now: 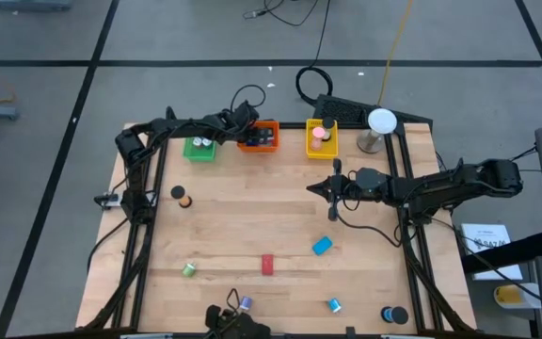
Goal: Pick & Place Office items
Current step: Put the blue digital clock into the orange bin, then put the blue hourglass into the yellow bin
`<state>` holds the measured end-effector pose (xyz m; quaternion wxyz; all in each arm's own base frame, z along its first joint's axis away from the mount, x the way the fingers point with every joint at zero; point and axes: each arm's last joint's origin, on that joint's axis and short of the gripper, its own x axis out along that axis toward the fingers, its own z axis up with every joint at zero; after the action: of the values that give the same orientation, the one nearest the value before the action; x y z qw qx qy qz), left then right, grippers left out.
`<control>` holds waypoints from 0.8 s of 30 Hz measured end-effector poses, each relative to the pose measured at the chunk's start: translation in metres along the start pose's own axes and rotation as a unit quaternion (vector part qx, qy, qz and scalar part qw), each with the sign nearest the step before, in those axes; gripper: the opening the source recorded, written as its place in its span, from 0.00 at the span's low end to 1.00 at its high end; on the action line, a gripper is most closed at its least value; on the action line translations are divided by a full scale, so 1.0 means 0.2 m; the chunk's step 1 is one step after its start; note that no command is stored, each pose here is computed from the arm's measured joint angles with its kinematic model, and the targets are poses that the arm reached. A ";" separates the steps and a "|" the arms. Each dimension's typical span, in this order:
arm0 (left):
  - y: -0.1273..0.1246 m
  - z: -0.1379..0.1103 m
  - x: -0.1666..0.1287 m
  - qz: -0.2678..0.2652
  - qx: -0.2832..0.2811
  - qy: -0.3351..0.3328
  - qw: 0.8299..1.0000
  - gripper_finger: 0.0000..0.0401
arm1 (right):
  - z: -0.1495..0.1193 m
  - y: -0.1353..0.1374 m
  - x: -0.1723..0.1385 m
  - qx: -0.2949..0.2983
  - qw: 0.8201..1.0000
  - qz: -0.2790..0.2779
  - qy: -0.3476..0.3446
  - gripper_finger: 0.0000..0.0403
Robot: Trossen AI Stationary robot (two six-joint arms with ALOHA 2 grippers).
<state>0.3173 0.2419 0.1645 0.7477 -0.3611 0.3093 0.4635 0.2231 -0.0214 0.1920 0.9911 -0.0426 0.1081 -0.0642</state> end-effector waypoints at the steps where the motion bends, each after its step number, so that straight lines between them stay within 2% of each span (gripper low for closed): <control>1: 0.00 0.00 -0.01 0.000 0.001 -0.001 1.000 0.58 | 0.00 0.00 0.00 0.000 1.000 0.000 0.000 0.01; 9: 0.01 0.09 -0.16 -0.018 0.026 -0.035 0.999 0.60 | 0.00 0.00 0.00 0.000 1.000 0.000 0.000 0.01; 11: 0.00 0.11 -0.24 -0.031 0.066 -0.038 0.997 0.60 | 0.00 0.00 0.00 0.000 1.000 0.000 0.000 0.01; 14: -0.04 0.08 -0.36 -0.032 0.169 -0.051 0.984 0.57 | 0.00 0.00 0.00 0.000 1.000 0.000 0.000 0.01; 16: -0.07 0.00 -0.43 -0.027 0.213 -0.065 0.975 0.50 | 0.00 0.00 0.00 -0.005 1.000 -0.001 0.000 0.01; 19: -0.10 -0.14 -0.48 -0.068 0.265 -0.103 0.956 0.35 | 0.00 0.00 0.00 -0.017 1.000 -0.001 0.000 0.01; 24: -0.11 -0.40 -0.55 -0.213 0.309 -0.199 0.905 0.06 | 0.00 0.00 0.00 -0.020 1.000 -0.002 -0.005 0.01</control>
<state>0.2848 0.1174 0.2139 0.9488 -0.0699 0.1974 0.2363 0.2233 -0.0216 0.1930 0.9905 -0.0628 0.1043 -0.0633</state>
